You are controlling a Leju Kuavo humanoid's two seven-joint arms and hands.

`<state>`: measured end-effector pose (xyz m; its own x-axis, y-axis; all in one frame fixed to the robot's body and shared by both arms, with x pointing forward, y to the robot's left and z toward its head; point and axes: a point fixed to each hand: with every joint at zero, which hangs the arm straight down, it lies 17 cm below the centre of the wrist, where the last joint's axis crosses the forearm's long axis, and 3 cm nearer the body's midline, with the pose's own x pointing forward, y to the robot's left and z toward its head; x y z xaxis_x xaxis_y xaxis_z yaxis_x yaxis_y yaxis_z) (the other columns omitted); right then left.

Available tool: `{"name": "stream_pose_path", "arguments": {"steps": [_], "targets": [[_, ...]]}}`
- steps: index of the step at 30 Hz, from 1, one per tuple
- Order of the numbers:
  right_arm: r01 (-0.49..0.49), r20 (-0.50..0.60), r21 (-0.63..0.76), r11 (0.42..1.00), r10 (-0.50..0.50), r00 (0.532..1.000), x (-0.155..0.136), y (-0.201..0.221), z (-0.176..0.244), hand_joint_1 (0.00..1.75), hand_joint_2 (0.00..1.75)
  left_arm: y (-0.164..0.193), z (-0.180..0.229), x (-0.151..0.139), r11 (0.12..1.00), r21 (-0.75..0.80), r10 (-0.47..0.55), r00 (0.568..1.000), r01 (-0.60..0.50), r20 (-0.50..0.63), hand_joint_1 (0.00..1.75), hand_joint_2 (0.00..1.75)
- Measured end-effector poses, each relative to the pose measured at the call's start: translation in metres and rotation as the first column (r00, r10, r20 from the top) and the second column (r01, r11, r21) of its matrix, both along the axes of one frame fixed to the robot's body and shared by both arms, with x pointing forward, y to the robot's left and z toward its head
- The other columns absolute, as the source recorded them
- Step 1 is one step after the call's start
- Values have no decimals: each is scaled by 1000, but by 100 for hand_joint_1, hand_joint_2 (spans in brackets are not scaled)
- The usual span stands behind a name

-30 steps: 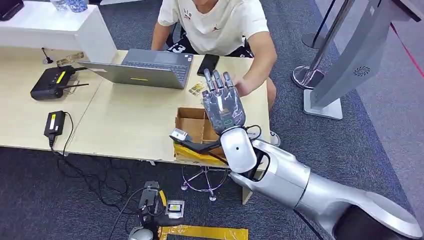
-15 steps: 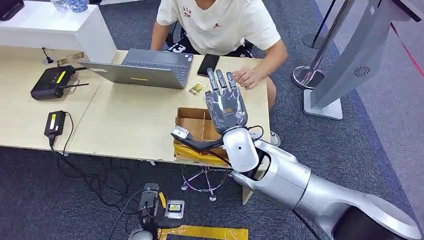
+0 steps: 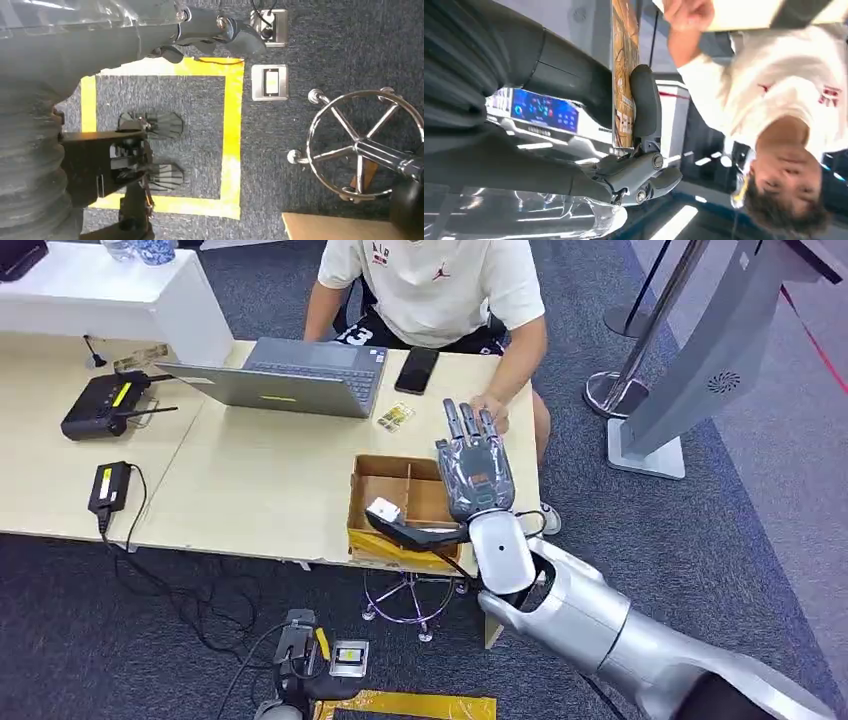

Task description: Pass the card to the sensor for recognition and then transmit it.

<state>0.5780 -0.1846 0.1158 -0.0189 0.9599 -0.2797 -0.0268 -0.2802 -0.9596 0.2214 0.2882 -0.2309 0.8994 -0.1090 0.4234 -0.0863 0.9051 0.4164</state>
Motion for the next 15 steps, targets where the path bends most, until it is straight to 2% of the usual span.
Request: {"name": "stream_pose_path", "arguments": {"steps": [9,15], "targets": [[86,-35,33,996,-85,996,-16,-43,-37,175,175,6,-1,-3,998,35,-46,999,47,-12,0,175],[159,-100,89,983,-150,984,-36,-64,-71,175,175,11,0,-1,996,54,-64,998,65,-10,0,175]]}}
